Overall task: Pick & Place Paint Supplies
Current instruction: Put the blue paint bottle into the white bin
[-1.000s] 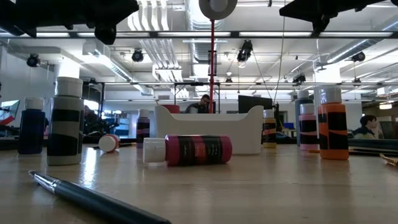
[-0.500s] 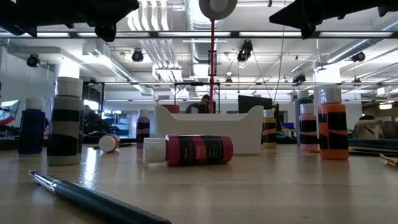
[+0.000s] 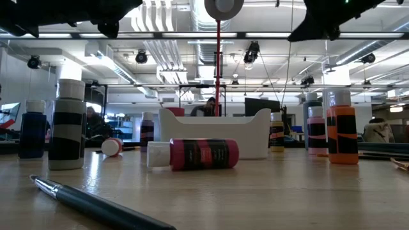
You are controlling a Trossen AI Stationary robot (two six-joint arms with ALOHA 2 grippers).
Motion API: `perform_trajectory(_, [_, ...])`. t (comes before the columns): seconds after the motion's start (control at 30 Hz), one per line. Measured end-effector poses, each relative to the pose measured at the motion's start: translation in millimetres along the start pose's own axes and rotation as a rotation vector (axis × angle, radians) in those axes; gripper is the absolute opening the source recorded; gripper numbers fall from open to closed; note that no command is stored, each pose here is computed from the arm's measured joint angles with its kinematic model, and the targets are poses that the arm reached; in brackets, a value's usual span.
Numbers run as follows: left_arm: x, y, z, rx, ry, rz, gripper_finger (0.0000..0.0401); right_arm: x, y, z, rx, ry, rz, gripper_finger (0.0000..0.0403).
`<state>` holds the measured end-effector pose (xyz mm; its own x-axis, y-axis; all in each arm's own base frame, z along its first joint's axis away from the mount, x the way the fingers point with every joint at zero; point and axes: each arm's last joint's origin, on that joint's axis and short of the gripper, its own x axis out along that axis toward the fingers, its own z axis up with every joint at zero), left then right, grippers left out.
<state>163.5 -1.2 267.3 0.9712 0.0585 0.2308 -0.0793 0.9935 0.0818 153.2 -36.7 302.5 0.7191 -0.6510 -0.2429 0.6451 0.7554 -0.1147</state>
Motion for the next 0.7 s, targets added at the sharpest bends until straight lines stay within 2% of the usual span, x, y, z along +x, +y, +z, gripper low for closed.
perform_trajectory(0.17, [0, 0, 0, 0.000, 0.001, 0.000, 0.0051, 4, 0, -11, -0.004, 0.062, -0.077, 0.0108])
perform_trajectory(0.37, [0, 0, -1, 0.001, 0.003, 0.000, 0.0051, 3, -2, -12, 0.020, 0.063, -0.117, 0.0159])
perform_trajectory(0.7, [0, 0, -2, 0.088, 0.008, -0.001, 0.0051, 8, -18, -21, 0.105, 0.134, -0.269, 0.0221])
